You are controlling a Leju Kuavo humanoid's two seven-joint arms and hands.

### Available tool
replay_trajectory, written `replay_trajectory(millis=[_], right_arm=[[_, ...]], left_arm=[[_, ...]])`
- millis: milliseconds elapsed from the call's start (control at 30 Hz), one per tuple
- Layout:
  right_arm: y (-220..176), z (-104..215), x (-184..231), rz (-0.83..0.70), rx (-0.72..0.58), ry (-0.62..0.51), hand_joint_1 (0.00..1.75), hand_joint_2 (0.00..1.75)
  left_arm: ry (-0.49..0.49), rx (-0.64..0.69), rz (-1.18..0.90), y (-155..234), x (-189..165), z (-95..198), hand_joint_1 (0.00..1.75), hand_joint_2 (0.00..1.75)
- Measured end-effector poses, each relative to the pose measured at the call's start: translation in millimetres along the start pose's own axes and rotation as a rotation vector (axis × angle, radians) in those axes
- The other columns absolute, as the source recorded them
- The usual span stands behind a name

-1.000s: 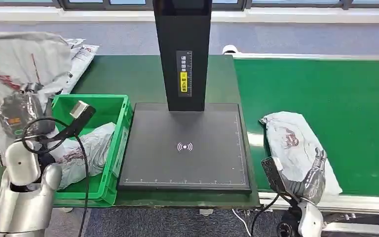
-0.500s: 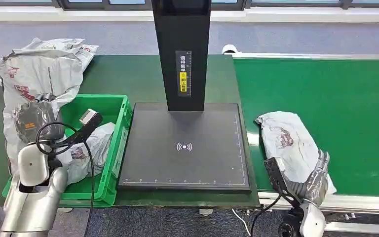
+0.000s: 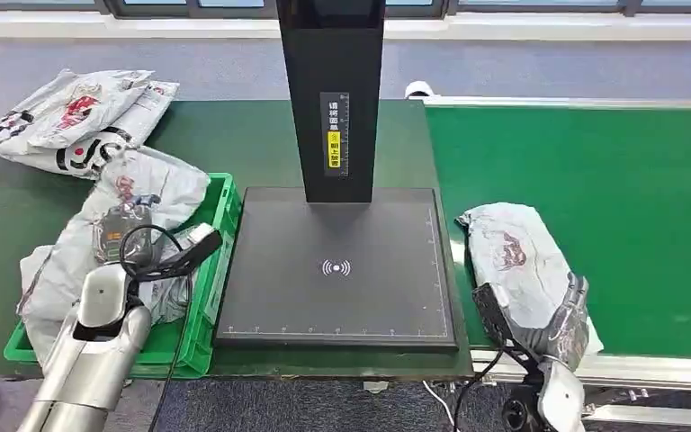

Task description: Moved the parcel from conveyor to table for the left to box.

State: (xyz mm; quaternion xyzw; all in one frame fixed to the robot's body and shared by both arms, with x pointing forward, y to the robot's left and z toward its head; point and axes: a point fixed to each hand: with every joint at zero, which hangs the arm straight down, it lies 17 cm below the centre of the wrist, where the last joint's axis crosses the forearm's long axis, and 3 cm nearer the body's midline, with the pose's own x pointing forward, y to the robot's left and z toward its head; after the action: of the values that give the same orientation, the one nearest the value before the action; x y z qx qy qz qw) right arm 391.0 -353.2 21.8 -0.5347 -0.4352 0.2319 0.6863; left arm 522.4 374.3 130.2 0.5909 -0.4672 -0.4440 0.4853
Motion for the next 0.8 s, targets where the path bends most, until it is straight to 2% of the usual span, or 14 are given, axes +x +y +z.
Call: replay_trajectory(millis=[200, 467, 600, 733, 800], right_arm=[[27, 0, -13, 0.068, 0.057, 0.030, 0.00, 1.75], [46, 0, -30, 0.128, 0.108, 0.069, 0.00, 1.75], [55, 3, -48, 0.177, 0.132, 0.111, 0.00, 1.75], [62, 6, -63, 0.214, 0.150, 0.133, 0.00, 1.75], [66, 8, -69, 0.220, 0.160, 0.140, 0.00, 1.75]], left_arm=[[-0.026, -0.104, 0.039, -35, 14, 12, 0.00, 1.75], [-0.035, -0.140, 0.078, -43, 21, 12, 0.00, 1.75], [-0.056, -0.067, 0.259, -23, 40, 8, 0.00, 1.75], [-0.063, 0.114, 0.561, 33, 57, 6, 0.00, 1.75], [-0.072, 0.152, 0.677, 50, 64, 8, 0.00, 1.75]])
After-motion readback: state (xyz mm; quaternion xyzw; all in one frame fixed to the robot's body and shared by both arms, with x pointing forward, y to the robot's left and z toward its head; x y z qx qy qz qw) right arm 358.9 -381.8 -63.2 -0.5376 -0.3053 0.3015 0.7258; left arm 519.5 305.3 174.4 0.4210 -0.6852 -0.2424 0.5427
